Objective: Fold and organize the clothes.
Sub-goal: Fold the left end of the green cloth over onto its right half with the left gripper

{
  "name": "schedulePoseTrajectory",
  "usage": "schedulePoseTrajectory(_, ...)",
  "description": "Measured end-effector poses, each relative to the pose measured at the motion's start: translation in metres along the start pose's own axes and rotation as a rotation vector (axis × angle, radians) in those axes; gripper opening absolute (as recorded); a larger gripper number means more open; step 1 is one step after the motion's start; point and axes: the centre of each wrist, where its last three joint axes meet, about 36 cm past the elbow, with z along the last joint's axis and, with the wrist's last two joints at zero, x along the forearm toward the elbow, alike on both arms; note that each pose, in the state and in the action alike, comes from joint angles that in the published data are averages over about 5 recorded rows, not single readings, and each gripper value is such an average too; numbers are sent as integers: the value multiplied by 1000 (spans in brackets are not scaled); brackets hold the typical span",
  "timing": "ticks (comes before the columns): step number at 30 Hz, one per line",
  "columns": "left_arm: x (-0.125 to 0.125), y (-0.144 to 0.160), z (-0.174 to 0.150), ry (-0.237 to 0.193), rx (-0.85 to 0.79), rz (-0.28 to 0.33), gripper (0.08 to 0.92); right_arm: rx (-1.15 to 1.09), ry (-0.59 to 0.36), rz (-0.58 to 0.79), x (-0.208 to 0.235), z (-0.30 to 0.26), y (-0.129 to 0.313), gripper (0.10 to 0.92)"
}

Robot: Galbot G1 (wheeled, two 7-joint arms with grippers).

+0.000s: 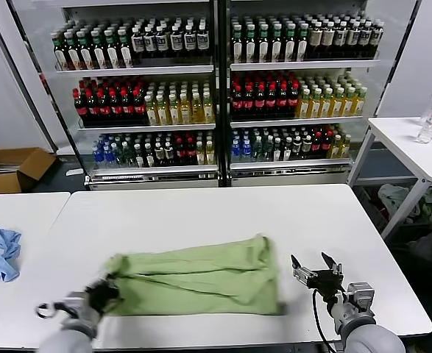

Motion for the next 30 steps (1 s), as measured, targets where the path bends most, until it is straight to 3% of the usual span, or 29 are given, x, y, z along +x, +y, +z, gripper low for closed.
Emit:
schedulePoseTrajectory(3,2,28,-21,-34,28,-33,93,3,-2,-2,-1,0,0,823)
schedulePoseTrajectory(5,7,37,-34,-53,75,-21,93,6,-4,-3,-2,1,0,823)
schedulePoseTrajectory(8,18,34,-50,-78,184,53,93,10,-5,-5,-3,2,-1,823)
schedulePoseTrajectory(12,33,9,-60,-86,346,207,93,10,-9,-4,-4,4,-1,823)
schedulePoseTrajectory(21,39,-73,-54,-9,600,513,93,1,-31,-1,-5,5,-3,823)
schedulePoseTrajectory(27,30,-122,-48,61,638,638,114,-2,-42,-4,-8,4,-2,823)
schedulePoseTrajectory(30,22,-142,-44,85,611,670,189,-3,-46,-9,-9,3,-2,823)
